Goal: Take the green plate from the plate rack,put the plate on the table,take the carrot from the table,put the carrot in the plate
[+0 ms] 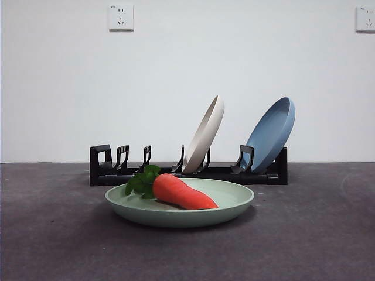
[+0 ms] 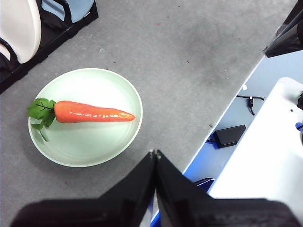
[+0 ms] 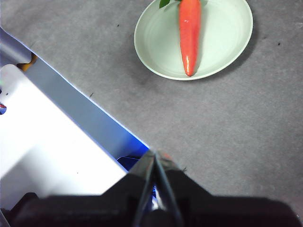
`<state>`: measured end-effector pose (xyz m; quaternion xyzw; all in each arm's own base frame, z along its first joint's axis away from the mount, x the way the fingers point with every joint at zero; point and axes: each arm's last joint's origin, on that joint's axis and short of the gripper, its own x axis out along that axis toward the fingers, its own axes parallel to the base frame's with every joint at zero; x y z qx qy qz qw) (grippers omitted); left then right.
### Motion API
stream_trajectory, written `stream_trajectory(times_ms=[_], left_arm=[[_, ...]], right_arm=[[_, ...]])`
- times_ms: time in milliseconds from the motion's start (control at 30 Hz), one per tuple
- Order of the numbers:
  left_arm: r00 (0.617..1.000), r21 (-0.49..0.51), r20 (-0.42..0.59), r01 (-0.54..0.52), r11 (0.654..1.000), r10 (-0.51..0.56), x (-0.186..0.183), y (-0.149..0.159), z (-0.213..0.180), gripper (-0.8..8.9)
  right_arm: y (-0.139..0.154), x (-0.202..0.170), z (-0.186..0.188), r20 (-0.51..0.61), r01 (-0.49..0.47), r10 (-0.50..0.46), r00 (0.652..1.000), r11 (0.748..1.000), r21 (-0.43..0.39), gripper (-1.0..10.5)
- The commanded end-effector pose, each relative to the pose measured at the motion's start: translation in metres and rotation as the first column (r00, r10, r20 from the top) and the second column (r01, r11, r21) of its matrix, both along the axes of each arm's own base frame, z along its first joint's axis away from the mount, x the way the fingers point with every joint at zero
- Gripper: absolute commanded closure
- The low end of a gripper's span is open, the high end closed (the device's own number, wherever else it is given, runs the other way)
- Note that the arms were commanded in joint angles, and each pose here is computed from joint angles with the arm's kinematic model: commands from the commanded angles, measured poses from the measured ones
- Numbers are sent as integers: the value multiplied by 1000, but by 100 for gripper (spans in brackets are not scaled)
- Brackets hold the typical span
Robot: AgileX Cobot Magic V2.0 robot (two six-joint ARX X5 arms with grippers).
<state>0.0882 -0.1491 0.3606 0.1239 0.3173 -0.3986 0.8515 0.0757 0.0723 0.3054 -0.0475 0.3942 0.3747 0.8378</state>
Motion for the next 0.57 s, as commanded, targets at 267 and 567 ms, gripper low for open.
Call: stream_trajectory(times_ms=[267, 567], left_arm=[[1000, 2, -4, -2, 1000, 2, 0, 0, -2, 817], [962, -62, 246, -108, 992, 120, 13, 27, 20, 817]], right_arm=[[0, 0, 0, -1, 4, -4, 1000, 1000, 3, 946], [0, 0, 0, -1, 4, -4, 1000, 1000, 2, 946]])
